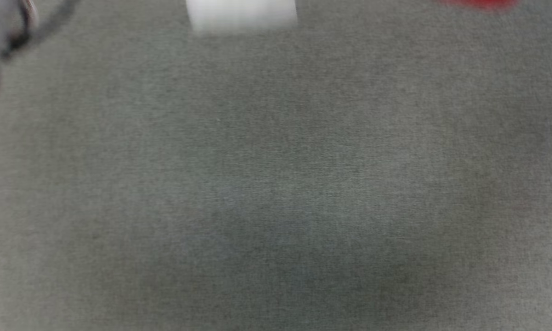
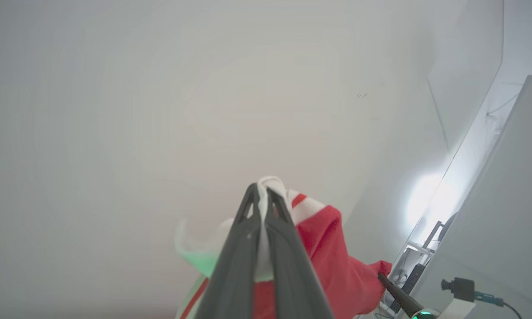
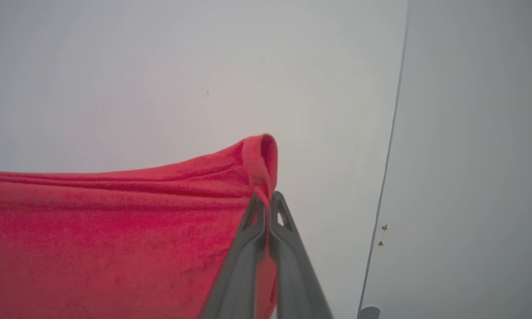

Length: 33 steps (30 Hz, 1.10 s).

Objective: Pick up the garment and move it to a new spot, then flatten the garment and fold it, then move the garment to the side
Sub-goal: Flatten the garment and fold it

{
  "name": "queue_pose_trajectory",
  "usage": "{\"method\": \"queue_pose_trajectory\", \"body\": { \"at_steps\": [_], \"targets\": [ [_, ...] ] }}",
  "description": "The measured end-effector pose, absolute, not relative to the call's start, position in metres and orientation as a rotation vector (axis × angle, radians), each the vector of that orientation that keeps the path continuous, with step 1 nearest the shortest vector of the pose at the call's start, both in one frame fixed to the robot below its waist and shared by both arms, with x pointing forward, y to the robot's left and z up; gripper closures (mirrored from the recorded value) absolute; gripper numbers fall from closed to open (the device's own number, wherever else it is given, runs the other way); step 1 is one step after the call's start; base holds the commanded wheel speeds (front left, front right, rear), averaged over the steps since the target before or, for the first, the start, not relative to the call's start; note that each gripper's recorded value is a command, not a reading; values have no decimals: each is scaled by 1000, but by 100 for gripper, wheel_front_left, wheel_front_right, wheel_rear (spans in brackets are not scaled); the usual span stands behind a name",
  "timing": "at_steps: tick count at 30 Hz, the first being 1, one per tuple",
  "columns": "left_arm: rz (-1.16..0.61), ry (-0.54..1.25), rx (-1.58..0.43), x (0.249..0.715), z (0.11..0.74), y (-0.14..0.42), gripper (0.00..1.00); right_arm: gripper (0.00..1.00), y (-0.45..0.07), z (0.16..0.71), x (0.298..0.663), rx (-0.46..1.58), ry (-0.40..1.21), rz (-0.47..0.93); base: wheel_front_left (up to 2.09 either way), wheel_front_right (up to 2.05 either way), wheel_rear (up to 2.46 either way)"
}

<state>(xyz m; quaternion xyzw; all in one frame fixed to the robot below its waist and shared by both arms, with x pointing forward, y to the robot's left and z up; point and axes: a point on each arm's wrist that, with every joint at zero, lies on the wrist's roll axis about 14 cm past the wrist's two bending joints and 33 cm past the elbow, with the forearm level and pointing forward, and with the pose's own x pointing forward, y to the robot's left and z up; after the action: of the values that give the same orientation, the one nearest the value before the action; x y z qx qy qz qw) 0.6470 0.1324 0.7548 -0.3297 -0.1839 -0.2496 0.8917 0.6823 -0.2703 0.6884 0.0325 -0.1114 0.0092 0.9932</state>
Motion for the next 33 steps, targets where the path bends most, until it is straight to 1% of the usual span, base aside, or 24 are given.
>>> {"method": "queue_pose_trajectory", "body": {
  "at_steps": [2, 5, 7, 9, 11, 13, 15, 18, 22, 24, 29, 33],
  "targets": [
    [-537, -431, -744, 648, 773, 130, 100, 100, -272, 697, 683, 74, -256, 9, 0, 0, 0],
    [-550, -417, -763, 648, 767, 123, 100, 100, -274, 685, 681, 56, -226, 2, 0, 0, 0],
    [-548, -359, -729, 647, 742, 117, 100, 100, -275, 664, 678, 40, -176, 0, 0, 0, 0],
    [-532, -299, -760, 643, 714, 117, 100, 100, -272, 639, 673, 23, -117, 8, 0, 0, 0],
    [-516, -247, -738, 638, 683, 118, 100, 100, -266, 612, 669, 27, -59, 25, 0, 0, 0],
    [-500, -196, -785, 628, 653, 118, 100, 100, -260, 585, 661, 34, -5, 48, 0, 0, 0],
    [-498, -131, -789, 614, 622, 113, 100, 100, -254, 561, 653, 32, 44, 77, 0, 0, 0],
    [-461, -57, -837, 592, 580, 116, 100, 100, -248, 527, 634, 58, 111, 118, 0, 0, 0],
    [-399, -10, -925, 556, 545, 122, 100, 100, -248, 490, 601, 90, 196, 153, 0, 0, 0],
    [-371, -7, -991, 538, 537, 125, 100, 100, -246, 474, 582, 112, 238, 172, 0, 0, 0],
    [-338, 41, -1003, 492, 516, 127, 100, 100, -244, 448, 535, 158, 322, 202, 0, 0, 0],
    [-346, 47, -1034, 461, 521, 126, 100, 100, -239, 440, 499, 189, 371, 236, 0, 0, 0]
  ]
}}
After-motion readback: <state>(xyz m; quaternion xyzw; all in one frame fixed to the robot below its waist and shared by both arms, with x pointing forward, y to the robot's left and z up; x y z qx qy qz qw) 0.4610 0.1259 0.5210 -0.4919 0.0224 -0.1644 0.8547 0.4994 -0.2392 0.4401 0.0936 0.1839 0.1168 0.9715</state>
